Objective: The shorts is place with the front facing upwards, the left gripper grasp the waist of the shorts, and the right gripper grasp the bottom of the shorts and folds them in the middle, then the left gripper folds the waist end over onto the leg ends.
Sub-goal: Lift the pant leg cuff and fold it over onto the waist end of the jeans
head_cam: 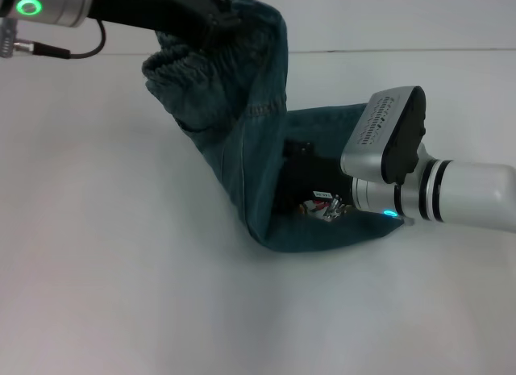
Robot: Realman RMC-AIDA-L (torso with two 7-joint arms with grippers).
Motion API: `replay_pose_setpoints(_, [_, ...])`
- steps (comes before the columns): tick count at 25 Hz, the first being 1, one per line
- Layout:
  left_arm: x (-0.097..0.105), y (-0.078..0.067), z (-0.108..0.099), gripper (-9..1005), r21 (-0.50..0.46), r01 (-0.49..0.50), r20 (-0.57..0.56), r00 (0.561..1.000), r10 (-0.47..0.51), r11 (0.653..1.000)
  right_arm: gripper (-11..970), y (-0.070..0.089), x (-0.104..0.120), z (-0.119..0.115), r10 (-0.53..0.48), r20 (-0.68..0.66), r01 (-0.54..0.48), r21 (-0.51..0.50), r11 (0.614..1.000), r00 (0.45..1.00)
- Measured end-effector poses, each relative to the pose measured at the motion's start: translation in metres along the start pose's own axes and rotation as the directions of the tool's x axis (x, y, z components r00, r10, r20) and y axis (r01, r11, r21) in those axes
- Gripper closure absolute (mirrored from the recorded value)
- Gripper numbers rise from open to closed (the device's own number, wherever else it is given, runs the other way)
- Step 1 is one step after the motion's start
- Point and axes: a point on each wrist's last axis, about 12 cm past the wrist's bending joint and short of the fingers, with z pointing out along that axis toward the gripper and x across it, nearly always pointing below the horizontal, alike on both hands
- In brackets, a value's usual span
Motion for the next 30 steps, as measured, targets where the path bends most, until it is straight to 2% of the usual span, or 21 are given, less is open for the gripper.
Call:
replay_pose_setpoints(7, [-0.008,-0.009,0.018,946,0.016,-0.022,-0.018,1.000,0.022,1.000,51,0.005,0.000,0.002,0.006,-0.014,-0.007,-0.031,0.999,1.000])
replay_pose_setpoints(17, [-0.009,-0.017,0.045,946,0.034,-0.050,-0.038,0.998,0.051,0.998,51,0.006,0.006,-0.001,0.033,-0.022,-0.033,-0.026,0.999,0.999])
replay_pose_setpoints(30, [-0.006,-0.018,0.052,947,0.041,-0.057,-0.052,0.997,0.059,0.998,51,-0.006,0.019,-0.024,0.101,0.009,-0.102,0.029,0.994,0.995])
